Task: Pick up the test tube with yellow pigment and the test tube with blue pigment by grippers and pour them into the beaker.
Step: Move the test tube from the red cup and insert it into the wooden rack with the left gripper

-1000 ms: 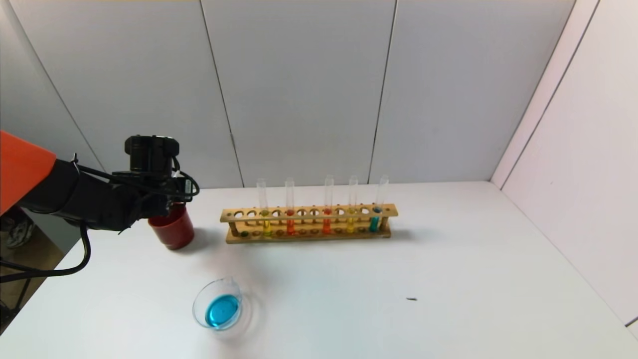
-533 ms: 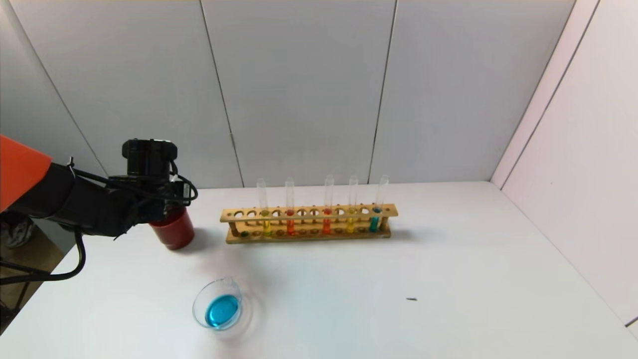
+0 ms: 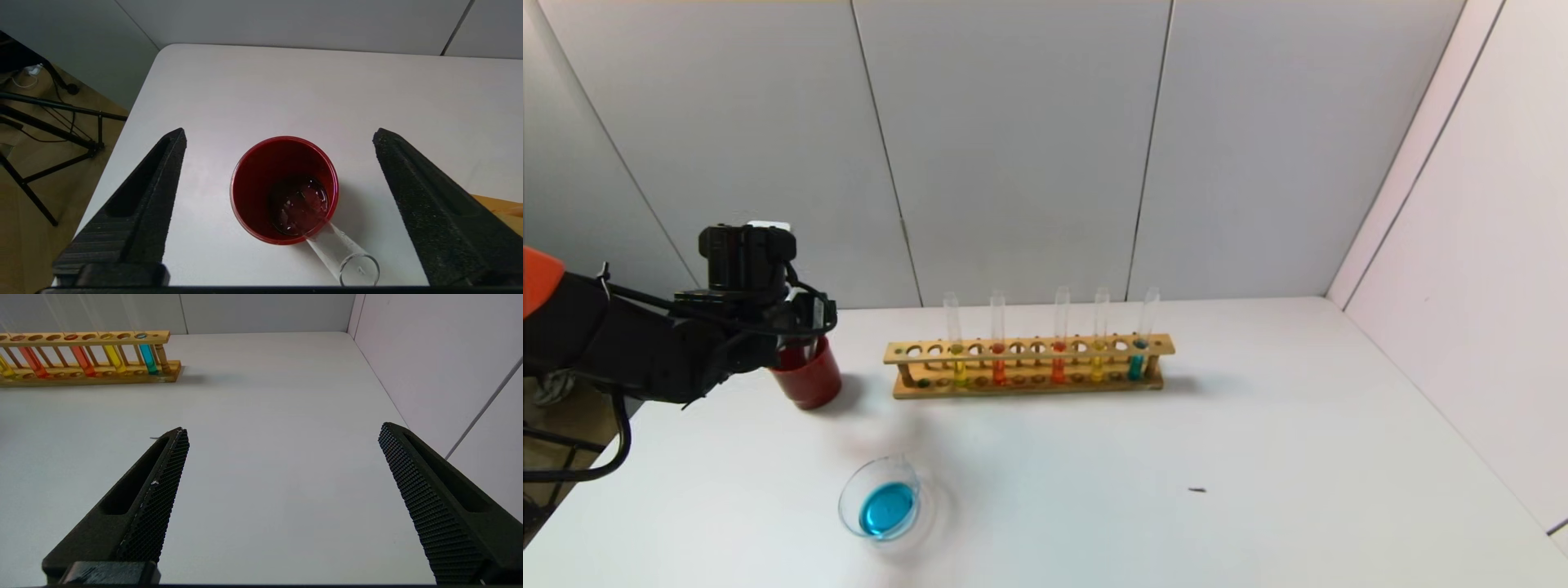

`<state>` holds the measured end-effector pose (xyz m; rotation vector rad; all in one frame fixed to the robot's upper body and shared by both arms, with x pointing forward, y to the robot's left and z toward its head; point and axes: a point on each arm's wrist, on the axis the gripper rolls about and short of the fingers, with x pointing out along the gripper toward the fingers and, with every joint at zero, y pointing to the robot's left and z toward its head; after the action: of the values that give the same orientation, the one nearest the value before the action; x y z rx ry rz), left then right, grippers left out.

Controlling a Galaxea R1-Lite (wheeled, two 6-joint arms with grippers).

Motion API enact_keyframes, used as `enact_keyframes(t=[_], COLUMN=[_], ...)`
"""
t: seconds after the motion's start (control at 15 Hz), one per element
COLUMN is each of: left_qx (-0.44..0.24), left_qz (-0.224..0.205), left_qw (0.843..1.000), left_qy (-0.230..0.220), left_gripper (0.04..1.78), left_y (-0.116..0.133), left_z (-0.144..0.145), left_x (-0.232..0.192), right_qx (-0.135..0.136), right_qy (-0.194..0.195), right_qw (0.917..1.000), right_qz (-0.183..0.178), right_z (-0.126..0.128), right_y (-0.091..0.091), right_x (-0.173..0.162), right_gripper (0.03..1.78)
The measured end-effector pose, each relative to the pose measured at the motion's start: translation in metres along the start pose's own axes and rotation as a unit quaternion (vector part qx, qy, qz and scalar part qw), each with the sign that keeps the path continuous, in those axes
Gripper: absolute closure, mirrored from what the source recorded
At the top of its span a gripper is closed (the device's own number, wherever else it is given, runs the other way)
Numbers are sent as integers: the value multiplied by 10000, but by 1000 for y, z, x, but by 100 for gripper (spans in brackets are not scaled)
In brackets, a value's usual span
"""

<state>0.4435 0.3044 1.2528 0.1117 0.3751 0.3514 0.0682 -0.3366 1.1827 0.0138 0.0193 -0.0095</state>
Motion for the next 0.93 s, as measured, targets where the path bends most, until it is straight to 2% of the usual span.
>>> enact_keyframes(t=[0.13, 0.27, 0.67, 0.73, 0.93], left_qx=[56, 56, -227, -236, -225], left_qz=[78, 154, 39, 16, -396], left_qw=[10000, 9998, 9916, 9912, 9897], left_qy=[12, -104, -1269, -1303, -1356], left_gripper=[8, 7, 7, 7, 7], left_y=[1, 0, 0, 2, -5], left_z=[-3, -2, 18, 19, 18], left_x=[-7, -14, -31, -35, -53], right_qx=[0, 0, -2, -2, 0], right_qy=[2, 0, 2, 2, 2], right_qw=[10000, 10000, 10000, 10000, 10000], right_qz=[0, 2, 2, 2, -2], right_z=[0, 0, 0, 0, 0], right_y=[0, 0, 0, 0, 0], right_x=[0, 0, 0, 0, 0], right_gripper=[11, 11, 11, 11, 11])
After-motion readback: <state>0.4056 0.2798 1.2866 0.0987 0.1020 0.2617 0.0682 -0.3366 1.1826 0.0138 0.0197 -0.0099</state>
